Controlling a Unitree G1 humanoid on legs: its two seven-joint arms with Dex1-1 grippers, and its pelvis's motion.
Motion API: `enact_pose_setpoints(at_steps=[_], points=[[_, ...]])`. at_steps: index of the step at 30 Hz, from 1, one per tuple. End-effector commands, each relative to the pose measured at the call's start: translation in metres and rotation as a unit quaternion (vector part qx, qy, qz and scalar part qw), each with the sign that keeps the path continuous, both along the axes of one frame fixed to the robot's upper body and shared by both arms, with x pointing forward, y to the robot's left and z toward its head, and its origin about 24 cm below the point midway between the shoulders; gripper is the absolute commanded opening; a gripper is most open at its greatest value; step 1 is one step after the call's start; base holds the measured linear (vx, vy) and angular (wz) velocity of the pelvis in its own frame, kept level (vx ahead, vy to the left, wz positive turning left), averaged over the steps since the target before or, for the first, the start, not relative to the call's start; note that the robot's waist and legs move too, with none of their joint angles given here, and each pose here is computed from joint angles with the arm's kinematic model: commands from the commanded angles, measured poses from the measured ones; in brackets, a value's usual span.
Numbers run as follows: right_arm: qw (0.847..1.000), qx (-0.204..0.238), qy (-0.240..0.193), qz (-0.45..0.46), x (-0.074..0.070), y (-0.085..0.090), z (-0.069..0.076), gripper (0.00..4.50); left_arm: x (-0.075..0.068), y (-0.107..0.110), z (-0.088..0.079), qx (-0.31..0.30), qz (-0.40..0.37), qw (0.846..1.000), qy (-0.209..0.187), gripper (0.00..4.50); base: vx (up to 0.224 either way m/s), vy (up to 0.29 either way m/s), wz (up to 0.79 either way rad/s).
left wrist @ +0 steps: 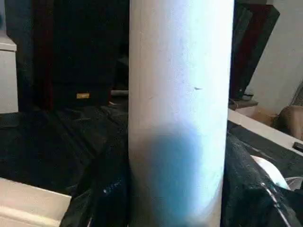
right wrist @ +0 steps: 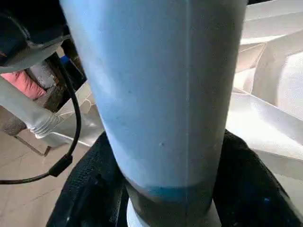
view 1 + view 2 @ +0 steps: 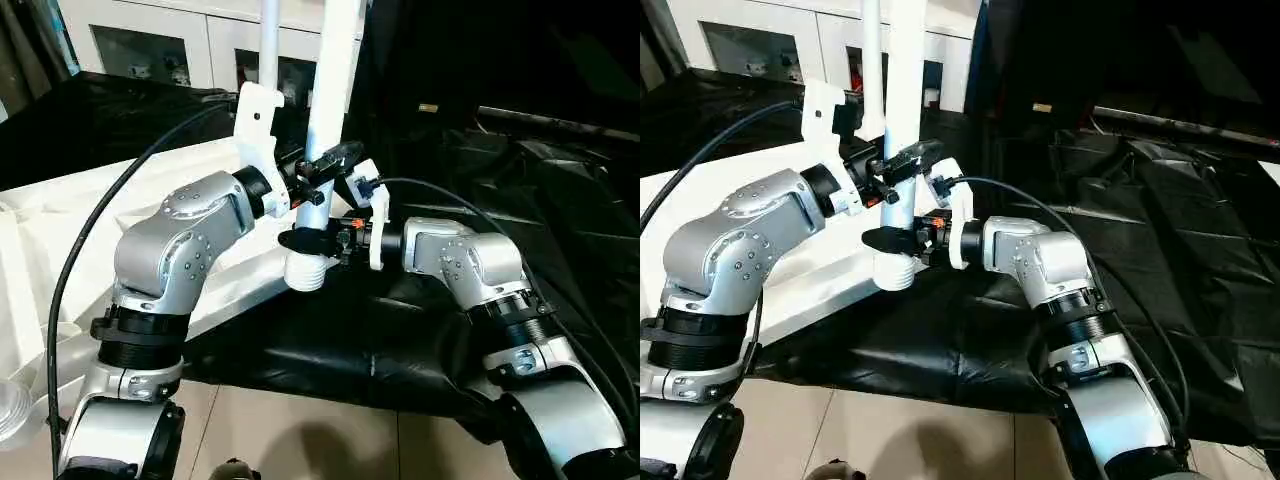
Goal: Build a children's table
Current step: Pick table leg
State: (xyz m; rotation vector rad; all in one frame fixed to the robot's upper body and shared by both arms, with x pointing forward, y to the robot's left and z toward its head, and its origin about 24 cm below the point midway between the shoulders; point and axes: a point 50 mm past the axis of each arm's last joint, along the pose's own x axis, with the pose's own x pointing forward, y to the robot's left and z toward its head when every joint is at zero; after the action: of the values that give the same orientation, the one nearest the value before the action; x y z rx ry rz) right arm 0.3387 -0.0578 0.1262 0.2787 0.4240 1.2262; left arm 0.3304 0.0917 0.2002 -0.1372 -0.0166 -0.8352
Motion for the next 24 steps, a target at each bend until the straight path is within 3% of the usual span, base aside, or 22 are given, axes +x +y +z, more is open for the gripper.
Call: enact_pose_setpoints(at_steps=[1, 2, 3, 4, 7, 10, 12, 15, 17, 19, 21, 22, 24], points=[[1.0, -0.009, 0.006, -0.018, 0.004, -0.009, 0.0, 2.07, -0.009, -0.008, 0.01, -0.016, -0.04, 0.999, -0.021, 1.85, 0.0, 0.0, 0.0], [1.0, -0.007, 0.005, -0.022, 0.005, -0.009, 0.0, 2.07, -0.008, -0.008, 0.01, -0.016, -0.032, 0.999, -0.02, 1.85, 0.0, 0.0, 0.0], [1.0, -0.003, 0.004, -0.028, 0.005, -0.01, 0.0, 2.06, -0.007, -0.007, 0.01, -0.026, -0.03, 0.999, -0.012, 2.41, 0.0, 0.0, 0.0], [0.999, 0.0, 0.002, -0.034, 0.006, -0.011, 0.0, 2.05, -0.007, -0.006, 0.011, -0.033, -0.028, 0.999, -0.008, 2.55, 0.0, 0.0, 0.0], [0.999, 0.009, 0.003, -0.05, 0.007, -0.013, 0.0, 2.04, -0.005, -0.003, 0.012, -0.045, -0.018, 0.999, -0.006, 2.64, 0.0, 0.0, 0.0], [0.996, 0.031, -0.007, -0.086, 0.009, -0.018, 0.0, 2.0, 0.003, 0.009, 0.021, -0.1, 0.035, 0.993, -0.053, 2.98, 0.0, 0.0, 0.0], [0.986, 0.07, -0.03, -0.151, 0.014, -0.027, 0.002, 1.96, 0.009, 0.024, 0.035, -0.186, 0.103, 0.972, -0.104, 3.01, 0.0, 0.0, 0.0], [0.975, 0.08, -0.047, -0.204, 0.018, -0.037, 0.002, 1.93, 0.01, 0.029, 0.036, -0.212, 0.105, 0.967, -0.096, 3.01, 0.0, 0.0, 0.0], [0.965, 0.045, -0.067, -0.249, 0.021, -0.05, -0.003, 1.93, 0.011, 0.029, 0.025, -0.151, 0.087, 0.981, -0.083, 3.01, 0.0, 0.0, 0.0], [0.954, -0.013, -0.096, -0.285, 0.023, -0.066, -0.008, 1.93, 0.013, 0.023, -0.005, 0.005, 0.056, 0.997, -0.061, 3.01, 0.0, 0.0, 0.0], [0.944, -0.045, -0.111, -0.306, 0.023, -0.077, -0.011, 1.93, 0.011, 0.02, -0.034, 0.115, 0.013, 0.993, -0.035, 3.01, 0.0, 0.0, 0.0], [0.942, -0.054, -0.113, -0.312, 0.022, -0.083, -0.012, 1.93, 0.009, 0.017, -0.046, 0.143, -0.01, 0.99, -0.014, 3.01, 0.0, 0.0, 0.0], [0.939, -0.064, -0.116, -0.319, 0.021, -0.089, -0.012, 1.93, 0.008, 0.015, -0.055, 0.159, -0.026, 0.987, 0.002, 3.01, 0.0, 0.0, 0.0]])
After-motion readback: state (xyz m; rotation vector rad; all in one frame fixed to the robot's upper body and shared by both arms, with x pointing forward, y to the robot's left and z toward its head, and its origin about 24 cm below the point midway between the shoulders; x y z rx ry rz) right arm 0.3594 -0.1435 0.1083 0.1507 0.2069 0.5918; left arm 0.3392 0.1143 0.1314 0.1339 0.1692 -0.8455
